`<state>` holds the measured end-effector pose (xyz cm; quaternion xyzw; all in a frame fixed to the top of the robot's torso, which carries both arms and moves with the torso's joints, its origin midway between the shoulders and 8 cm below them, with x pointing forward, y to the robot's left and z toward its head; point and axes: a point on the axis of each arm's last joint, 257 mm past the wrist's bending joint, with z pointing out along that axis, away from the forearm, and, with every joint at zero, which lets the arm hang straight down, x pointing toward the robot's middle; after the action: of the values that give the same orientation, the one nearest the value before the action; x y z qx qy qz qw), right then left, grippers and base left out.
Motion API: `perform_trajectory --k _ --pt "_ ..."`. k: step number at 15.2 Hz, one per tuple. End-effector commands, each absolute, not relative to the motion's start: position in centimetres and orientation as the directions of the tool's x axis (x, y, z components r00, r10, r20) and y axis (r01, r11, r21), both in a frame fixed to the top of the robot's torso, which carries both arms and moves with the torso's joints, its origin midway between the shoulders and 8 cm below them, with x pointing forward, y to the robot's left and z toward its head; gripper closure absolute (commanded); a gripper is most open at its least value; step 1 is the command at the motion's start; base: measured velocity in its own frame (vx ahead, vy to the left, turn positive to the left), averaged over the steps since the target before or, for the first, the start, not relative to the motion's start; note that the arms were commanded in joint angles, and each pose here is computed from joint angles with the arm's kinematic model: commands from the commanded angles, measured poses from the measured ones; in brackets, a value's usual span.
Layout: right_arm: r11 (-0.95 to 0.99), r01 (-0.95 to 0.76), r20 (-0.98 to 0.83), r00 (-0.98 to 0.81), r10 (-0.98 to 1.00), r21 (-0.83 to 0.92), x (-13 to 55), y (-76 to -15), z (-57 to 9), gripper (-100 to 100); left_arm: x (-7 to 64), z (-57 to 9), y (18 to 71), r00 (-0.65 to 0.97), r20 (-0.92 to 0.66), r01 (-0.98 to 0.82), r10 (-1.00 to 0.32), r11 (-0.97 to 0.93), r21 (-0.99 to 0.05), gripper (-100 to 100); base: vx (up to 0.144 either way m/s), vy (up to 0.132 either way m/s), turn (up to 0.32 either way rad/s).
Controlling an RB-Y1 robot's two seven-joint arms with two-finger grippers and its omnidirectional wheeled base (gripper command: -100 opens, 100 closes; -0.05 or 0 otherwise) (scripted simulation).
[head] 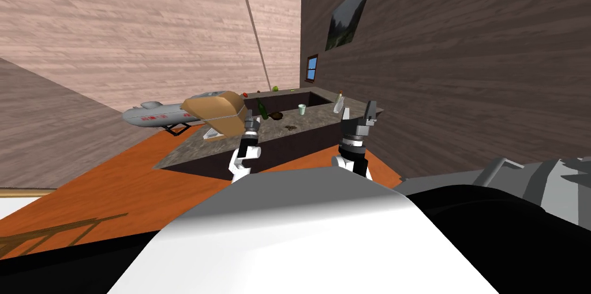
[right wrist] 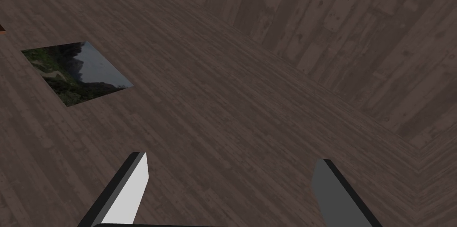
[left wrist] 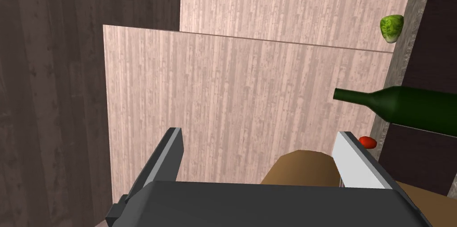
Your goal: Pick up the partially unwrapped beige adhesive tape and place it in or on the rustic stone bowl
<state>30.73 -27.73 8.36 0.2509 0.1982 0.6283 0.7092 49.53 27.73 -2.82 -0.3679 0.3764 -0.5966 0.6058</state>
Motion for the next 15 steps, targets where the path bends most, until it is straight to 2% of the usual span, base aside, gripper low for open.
perform_trajectory --k 1,15 --pt "0.085 -0.792 0.034 0.132 0.991 0.605 30.7 -27.7 8.4 0 51.3 -3.5 27.5 -0.009 0.01 0.407 -1.0 -0.013 -0.913 -100 -0.047 -0.042 0.008" --pt "0.085 -0.792 0.034 0.132 0.991 0.605 30.7 -27.7 8.4 0 59.0 -7.0 25.0 -0.046 0.107 0.181 -0.993 -0.114 -0.977 -100 -0.034 -0.039 0.01"
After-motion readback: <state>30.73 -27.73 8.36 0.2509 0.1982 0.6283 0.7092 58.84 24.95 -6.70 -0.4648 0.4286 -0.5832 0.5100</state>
